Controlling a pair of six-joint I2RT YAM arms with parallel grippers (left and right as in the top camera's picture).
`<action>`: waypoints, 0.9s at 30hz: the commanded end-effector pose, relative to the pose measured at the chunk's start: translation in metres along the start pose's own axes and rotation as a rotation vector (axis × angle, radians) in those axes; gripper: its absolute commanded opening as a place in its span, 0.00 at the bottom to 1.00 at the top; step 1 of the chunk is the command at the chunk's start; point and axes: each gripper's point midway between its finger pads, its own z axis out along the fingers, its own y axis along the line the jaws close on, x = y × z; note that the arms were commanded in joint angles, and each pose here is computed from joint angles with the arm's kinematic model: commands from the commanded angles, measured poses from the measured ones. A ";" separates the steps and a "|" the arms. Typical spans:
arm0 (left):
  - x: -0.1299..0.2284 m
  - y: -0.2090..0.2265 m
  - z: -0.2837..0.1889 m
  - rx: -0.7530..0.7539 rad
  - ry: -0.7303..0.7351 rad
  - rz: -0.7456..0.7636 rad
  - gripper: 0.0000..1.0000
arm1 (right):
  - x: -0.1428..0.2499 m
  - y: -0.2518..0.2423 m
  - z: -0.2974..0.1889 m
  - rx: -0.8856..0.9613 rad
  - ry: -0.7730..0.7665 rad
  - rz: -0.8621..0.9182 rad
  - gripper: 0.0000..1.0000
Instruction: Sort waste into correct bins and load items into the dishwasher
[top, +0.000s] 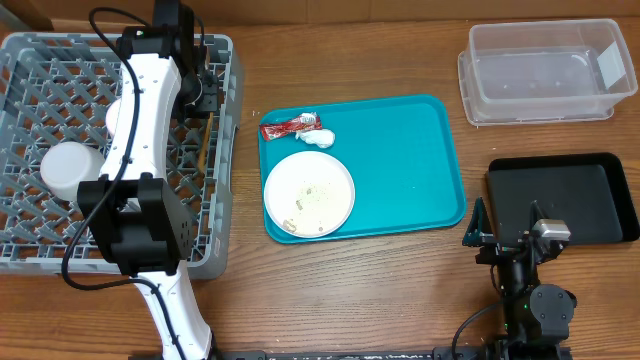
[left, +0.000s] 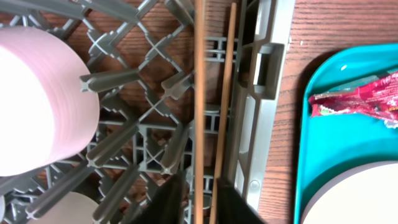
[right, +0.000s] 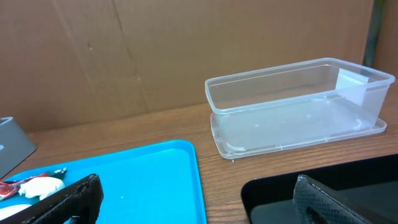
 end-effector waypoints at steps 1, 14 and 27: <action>0.001 -0.002 0.006 0.011 0.009 0.018 0.35 | 0.002 -0.001 0.000 0.001 -0.005 0.004 1.00; 0.010 -0.060 -0.005 0.347 0.058 -0.054 1.00 | 0.002 -0.001 0.000 0.001 -0.005 0.004 1.00; 0.033 -0.153 -0.023 0.525 0.089 0.199 1.00 | 0.002 -0.001 0.000 0.001 -0.005 0.003 1.00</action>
